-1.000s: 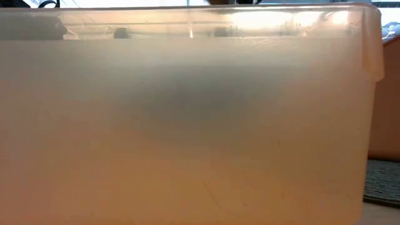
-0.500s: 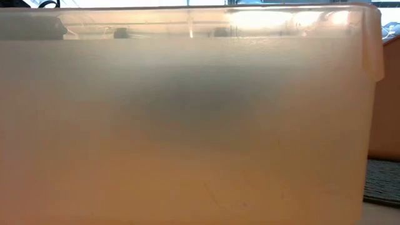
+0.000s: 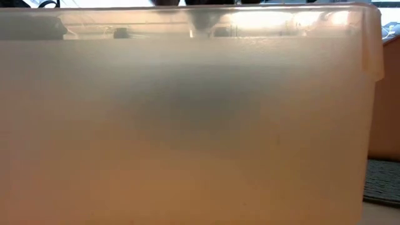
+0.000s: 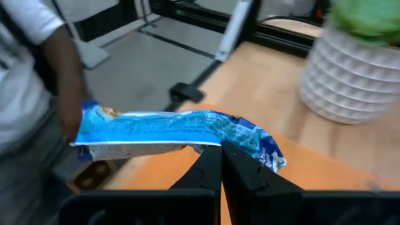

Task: Pick and place Granola Bars by type
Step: Put the right blue granola bar into the left orange bin

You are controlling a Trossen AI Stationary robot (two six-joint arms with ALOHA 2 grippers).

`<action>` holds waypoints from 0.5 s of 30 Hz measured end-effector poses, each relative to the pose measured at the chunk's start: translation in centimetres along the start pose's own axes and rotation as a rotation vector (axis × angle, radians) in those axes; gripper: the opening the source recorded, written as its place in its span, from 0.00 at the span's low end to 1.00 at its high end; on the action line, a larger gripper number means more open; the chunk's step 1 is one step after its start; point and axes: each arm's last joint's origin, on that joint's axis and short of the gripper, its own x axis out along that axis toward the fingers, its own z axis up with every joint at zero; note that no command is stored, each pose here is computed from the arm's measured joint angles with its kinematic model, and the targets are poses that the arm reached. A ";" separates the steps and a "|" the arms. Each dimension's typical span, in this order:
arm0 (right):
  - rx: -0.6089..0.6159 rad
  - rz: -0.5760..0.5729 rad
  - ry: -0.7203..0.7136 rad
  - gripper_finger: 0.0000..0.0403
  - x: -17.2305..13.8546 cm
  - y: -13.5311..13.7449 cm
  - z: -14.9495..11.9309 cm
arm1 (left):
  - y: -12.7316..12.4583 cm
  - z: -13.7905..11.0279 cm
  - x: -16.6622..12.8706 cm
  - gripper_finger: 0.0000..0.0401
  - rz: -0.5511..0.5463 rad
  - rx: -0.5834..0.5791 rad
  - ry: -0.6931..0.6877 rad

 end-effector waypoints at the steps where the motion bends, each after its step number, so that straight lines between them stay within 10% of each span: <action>1: 0.005 -0.012 0.002 0.00 -0.1 -0.5 0.0 | 0.0 0.0 0.0 0.18 0.000 0.000 0.000; 15: 0.060 -0.088 0.087 0.00 -0.7 -3.9 -1.2 | 0.0 0.0 0.0 0.18 0.000 0.000 0.000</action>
